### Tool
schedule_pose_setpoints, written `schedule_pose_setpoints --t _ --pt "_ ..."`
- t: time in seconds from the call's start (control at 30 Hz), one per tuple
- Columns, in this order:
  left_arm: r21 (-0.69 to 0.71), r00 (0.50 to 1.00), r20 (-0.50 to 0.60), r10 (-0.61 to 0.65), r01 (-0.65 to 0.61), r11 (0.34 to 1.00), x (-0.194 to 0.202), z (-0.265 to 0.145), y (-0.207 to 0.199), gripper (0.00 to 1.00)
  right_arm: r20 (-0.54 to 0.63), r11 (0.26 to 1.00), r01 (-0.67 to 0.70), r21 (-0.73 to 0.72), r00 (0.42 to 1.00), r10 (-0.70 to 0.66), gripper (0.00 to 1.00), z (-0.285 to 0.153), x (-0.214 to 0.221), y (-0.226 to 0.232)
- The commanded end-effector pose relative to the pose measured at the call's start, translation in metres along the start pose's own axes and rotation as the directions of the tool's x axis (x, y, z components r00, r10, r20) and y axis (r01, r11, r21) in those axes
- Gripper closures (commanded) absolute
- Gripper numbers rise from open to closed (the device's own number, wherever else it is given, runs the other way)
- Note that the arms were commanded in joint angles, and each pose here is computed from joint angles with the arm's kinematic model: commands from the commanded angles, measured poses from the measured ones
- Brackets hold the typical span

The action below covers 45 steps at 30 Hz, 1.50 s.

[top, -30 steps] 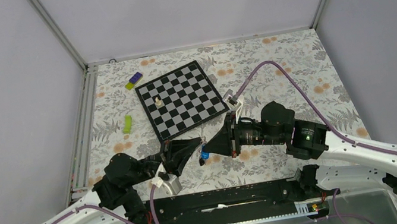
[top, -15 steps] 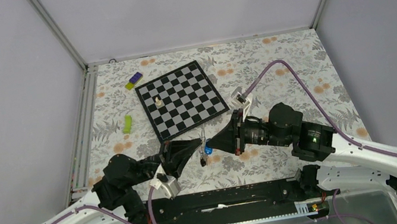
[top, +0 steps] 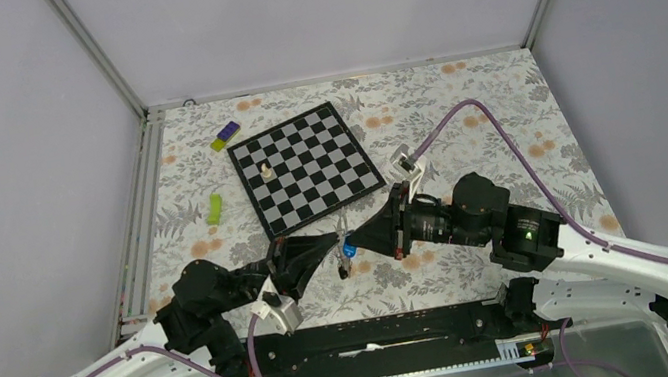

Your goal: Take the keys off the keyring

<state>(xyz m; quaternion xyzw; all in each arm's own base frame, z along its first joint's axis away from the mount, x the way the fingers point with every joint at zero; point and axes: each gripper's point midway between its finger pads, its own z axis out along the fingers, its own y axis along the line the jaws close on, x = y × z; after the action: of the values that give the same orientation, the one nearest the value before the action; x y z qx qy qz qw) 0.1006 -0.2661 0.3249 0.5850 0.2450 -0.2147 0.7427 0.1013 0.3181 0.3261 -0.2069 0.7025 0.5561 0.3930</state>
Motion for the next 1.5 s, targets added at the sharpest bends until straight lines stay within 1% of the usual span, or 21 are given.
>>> schedule_pose_setpoints --t 0.0,0.73,1.07,1.47 --pt "-0.023 0.999 0.029 0.013 -0.012 1.000 -0.010 0.001 0.010 1.00 0.106 0.998 0.001 -0.059 0.994 0.006 1.00 0.001 -0.028 0.018" --pt "-0.030 0.999 0.034 0.008 -0.007 1.000 -0.009 0.003 0.010 1.00 0.090 0.996 0.001 -0.086 0.996 0.007 1.00 0.009 -0.025 0.022" --pt "-0.069 1.000 0.022 0.008 -0.007 0.998 -0.008 0.001 0.017 1.00 0.001 0.990 -0.005 -0.139 1.000 0.005 1.00 0.013 -0.002 0.024" --pt "-0.116 1.000 0.015 0.008 -0.006 0.993 -0.008 -0.003 0.025 1.00 -0.030 0.990 -0.012 -0.137 1.000 0.008 1.00 0.010 0.010 0.019"
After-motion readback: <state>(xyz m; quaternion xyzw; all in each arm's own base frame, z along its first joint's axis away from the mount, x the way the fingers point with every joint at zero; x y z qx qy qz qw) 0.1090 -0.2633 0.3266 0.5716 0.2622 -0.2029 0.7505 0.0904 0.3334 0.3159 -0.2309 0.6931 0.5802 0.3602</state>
